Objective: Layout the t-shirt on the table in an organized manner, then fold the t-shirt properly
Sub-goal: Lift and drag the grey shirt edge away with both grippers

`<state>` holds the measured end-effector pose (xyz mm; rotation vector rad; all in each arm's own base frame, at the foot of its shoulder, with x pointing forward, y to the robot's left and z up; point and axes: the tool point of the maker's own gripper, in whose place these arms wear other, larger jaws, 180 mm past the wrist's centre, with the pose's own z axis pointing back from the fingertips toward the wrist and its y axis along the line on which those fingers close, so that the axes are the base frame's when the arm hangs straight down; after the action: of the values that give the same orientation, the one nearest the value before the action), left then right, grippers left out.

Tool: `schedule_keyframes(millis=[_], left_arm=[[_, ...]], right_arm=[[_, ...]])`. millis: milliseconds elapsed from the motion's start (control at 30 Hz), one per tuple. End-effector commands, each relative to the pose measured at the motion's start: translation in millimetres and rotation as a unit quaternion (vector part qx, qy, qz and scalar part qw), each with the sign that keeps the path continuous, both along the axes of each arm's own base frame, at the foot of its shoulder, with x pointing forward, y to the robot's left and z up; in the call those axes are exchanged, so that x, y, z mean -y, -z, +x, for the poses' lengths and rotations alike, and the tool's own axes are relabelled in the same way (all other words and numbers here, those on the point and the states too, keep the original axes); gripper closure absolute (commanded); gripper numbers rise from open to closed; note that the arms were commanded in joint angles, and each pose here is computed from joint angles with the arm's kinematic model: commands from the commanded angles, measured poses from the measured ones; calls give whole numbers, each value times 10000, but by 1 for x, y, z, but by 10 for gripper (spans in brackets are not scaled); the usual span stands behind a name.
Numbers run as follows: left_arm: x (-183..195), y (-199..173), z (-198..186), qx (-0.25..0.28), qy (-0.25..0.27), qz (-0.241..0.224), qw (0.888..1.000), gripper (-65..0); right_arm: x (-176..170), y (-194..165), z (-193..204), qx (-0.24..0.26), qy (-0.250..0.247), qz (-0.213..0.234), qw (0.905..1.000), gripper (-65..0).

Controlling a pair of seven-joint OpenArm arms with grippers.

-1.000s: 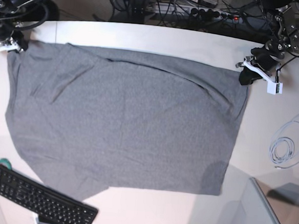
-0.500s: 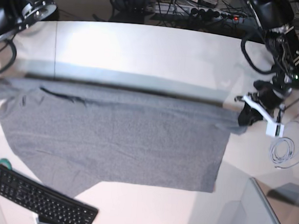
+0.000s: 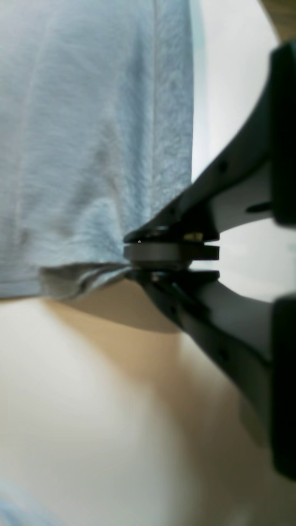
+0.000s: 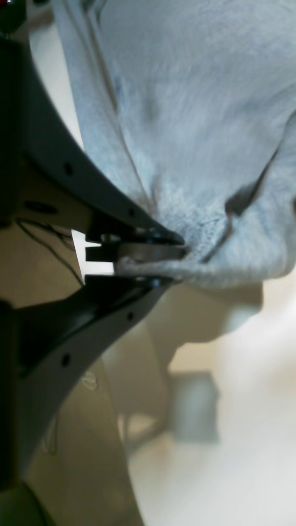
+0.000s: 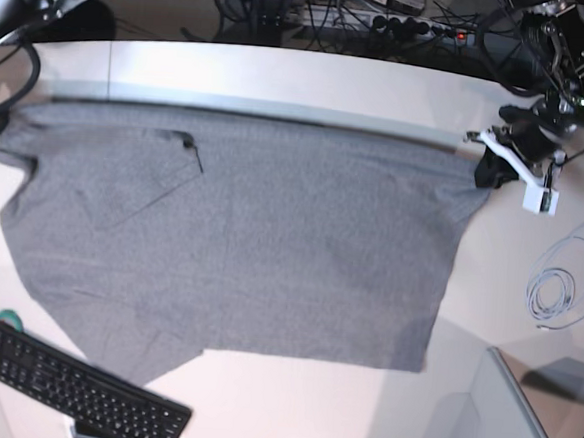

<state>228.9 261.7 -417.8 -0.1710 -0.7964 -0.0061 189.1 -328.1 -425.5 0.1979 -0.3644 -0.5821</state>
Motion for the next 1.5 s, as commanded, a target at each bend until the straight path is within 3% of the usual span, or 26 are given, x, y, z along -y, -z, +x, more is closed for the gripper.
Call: schedule_keyframes(millis=[0, 267, 1300, 1467], left_arm=[[-5, -5, -1, 183, -44, -8, 9998, 0], [-3, 38, -47, -186, -438, -443, 9979, 0], [3, 53, -67, -363, -581, -587, 9959, 0], [-19, 48, -73, -309, -905, -480, 9943, 0]], right_arm=[[10, -2, 0, 127, 56, -149, 9998, 0], [4, 50, -44, -114, 410, 152, 9990, 0], [6, 57, -63, -178, 461, 59, 9988, 0], [6, 56, -63, -175, 476, 58, 9987, -29]])
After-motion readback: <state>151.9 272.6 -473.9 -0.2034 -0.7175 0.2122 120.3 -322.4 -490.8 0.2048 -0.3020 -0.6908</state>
